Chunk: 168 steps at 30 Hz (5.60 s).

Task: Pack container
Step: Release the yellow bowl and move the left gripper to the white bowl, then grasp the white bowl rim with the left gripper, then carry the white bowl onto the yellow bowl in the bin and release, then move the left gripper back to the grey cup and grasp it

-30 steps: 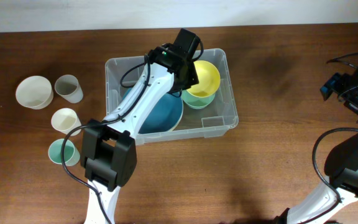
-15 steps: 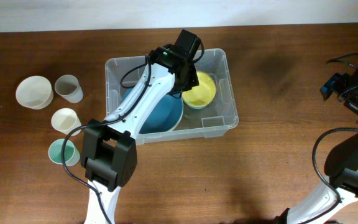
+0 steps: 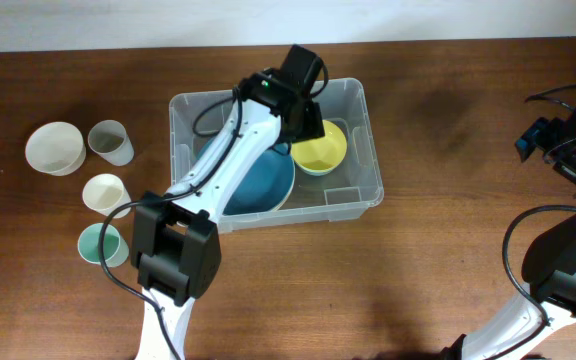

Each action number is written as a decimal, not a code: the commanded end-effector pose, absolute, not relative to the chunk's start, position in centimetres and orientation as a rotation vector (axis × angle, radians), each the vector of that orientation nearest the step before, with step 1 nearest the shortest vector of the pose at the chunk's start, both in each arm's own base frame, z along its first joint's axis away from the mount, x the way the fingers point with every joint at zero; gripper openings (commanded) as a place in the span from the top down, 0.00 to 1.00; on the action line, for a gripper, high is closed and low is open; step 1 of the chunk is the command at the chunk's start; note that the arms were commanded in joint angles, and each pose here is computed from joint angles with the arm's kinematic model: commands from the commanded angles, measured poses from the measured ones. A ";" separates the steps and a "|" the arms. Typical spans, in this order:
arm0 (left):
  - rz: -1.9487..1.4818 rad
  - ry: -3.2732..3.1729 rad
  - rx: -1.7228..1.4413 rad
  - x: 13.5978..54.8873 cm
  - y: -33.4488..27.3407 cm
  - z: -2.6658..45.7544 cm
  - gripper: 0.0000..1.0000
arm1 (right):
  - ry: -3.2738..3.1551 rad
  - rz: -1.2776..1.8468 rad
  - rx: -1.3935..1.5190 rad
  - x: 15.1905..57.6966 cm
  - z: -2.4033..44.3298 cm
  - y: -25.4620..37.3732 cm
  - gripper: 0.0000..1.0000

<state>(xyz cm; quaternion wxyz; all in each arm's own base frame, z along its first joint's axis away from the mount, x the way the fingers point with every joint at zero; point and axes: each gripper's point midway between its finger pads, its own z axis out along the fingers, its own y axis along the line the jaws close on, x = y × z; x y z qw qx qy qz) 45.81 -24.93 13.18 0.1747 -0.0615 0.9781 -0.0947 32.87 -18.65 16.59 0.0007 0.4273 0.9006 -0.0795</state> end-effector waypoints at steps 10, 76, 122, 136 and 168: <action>0.088 2.431 -0.672 48.6 -1.5 29.9 0.01 | 2.823 -0.259 1.356 32.7 16.5 -18.8 0.01; 0.157 2.519 -1.946 41.0 27.5 2.0 0.91 | 2.823 -0.259 1.356 32.7 16.5 -18.8 0.01; -0.396 2.828 -0.106 45.4 -19.1 23.0 0.99 | 2.823 -0.259 1.356 32.7 16.5 -18.8 0.01; -0.314 3.026 -0.022 45.6 -23.3 12.8 0.99 | 2.823 -0.259 1.356 32.7 16.5 -18.8 0.01; -0.575 2.915 0.080 47.1 -25.7 15.4 0.38 | 2.823 -0.259 1.356 32.7 16.5 -18.8 0.01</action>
